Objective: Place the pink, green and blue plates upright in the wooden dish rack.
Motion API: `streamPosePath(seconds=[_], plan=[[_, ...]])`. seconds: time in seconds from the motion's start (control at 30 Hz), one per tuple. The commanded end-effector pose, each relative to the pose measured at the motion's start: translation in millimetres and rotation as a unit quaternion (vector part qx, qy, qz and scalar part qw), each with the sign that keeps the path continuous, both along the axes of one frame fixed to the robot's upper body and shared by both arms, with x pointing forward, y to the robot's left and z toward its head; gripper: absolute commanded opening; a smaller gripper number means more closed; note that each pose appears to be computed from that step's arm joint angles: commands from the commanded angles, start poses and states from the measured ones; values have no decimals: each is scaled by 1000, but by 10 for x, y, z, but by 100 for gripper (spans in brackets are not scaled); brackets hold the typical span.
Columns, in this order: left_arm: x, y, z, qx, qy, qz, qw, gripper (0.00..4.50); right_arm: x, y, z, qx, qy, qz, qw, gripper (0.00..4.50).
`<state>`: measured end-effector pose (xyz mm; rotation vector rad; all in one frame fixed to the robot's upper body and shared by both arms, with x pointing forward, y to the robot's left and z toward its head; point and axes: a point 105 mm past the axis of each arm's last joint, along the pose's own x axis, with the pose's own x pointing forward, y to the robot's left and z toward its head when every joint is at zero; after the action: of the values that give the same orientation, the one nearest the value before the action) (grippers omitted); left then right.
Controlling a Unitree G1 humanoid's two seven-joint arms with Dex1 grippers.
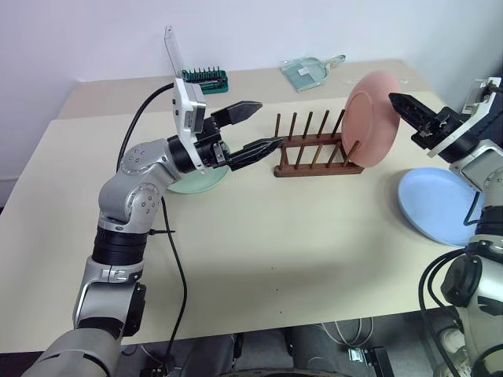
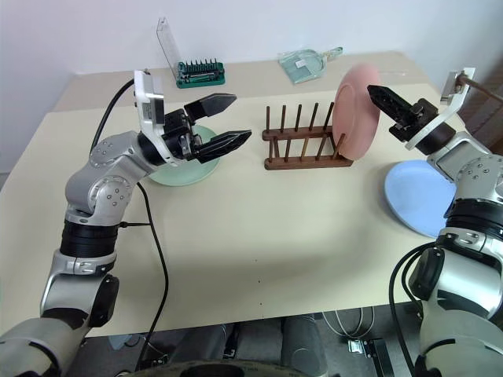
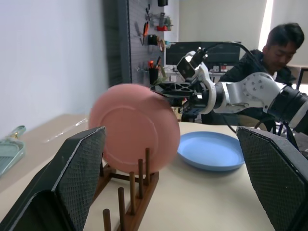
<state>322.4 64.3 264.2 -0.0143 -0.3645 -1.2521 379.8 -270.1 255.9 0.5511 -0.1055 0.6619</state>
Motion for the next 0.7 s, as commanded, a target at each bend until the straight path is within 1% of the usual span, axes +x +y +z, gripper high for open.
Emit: streamPosePath(seconds=[0.03,0.17,0.27,0.3,0.37,0.47,0.53,0.57,0.6,0.67,0.7], plan=[[-50,30,113,-8,-25,3,1000,450,-23,-26,245,-15,-51,-16,998,444],[-42,23,108,-9,-24,5,1000,450,-1,-146,434,-14,-92,-67,993,444],[-23,34,108,-10,-23,11,1000,450,-42,-244,637,-25,-144,-113,983,444],[-10,43,112,-11,-23,16,1000,450,-61,-293,693,-46,-166,-143,975,444],[23,65,133,-13,-21,26,999,450,-139,-298,800,-38,-196,-146,969,444],[97,116,153,-13,-15,44,999,450,-267,-245,955,-76,-251,-169,950,444],[185,164,93,9,-2,61,998,450,-366,-150,1062,-79,-281,-156,944,444],[295,226,44,26,6,89,996,450,-452,-68,1131,-79,-302,-138,940,444],[468,342,5,39,23,135,990,450,-562,51,1197,-97,-328,-118,932,444],[735,602,77,47,10,225,973,450,-750,287,1238,-129,-357,-69,923,444],[799,672,117,46,6,246,968,450,-801,354,1231,-139,-362,-55,920,444]])
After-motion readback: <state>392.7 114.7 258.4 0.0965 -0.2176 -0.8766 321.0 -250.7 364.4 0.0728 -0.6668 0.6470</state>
